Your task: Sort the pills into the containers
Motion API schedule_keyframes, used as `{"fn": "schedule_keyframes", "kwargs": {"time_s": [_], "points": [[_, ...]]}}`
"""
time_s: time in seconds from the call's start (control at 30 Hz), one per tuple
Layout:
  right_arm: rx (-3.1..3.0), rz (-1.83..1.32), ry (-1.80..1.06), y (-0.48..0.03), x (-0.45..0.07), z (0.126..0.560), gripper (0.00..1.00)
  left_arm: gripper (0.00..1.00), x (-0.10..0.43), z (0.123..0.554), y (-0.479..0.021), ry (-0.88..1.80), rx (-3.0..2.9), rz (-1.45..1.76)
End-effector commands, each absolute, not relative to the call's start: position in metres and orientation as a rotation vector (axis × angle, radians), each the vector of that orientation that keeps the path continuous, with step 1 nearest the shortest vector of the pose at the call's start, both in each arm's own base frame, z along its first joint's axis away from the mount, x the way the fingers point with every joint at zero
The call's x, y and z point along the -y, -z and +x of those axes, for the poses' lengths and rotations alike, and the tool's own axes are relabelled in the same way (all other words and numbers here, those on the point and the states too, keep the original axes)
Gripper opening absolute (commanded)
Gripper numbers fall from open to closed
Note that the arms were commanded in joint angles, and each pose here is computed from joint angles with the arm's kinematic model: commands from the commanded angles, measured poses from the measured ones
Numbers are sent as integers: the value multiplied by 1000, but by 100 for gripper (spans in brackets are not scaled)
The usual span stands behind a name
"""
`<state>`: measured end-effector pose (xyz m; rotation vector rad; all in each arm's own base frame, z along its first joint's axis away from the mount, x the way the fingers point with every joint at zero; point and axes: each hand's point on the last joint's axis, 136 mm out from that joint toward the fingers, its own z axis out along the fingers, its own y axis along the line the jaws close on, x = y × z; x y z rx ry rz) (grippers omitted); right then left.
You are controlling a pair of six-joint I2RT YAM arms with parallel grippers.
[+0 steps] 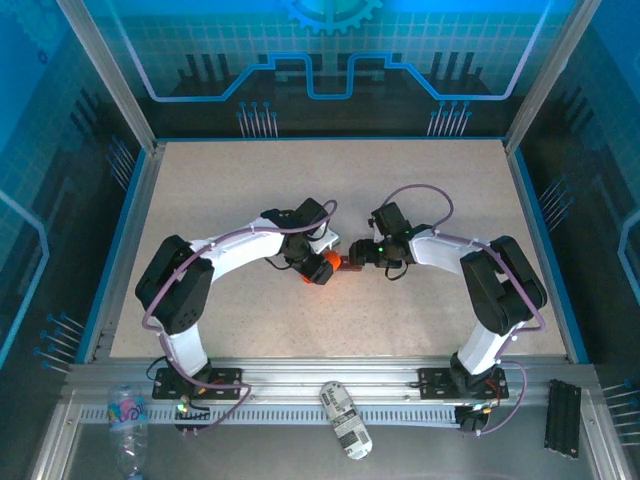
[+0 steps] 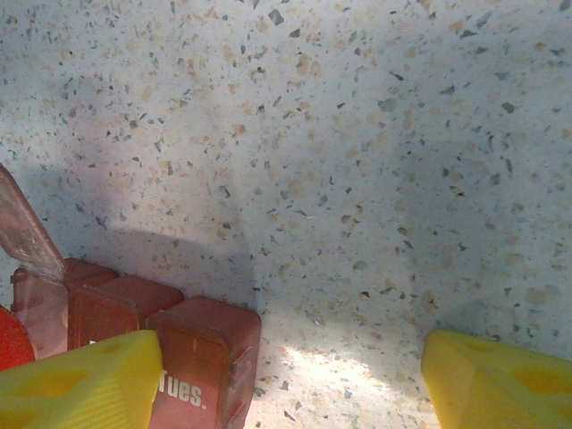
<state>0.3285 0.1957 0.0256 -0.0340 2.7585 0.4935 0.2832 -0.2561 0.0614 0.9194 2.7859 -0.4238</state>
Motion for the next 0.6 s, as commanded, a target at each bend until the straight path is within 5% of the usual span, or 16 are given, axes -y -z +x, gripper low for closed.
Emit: {"fn": "schedule_keyframes", "kwargs": {"time_s": [0.0, 0.57], "points": [[-2818, -15, -489, -6, -193, 317, 78, 0, 256, 283, -67, 402, -2789, 951], [-2825, -14, -488, -3, -193, 315, 77, 0, 258, 282, -63, 419, -2781, 948]]}}
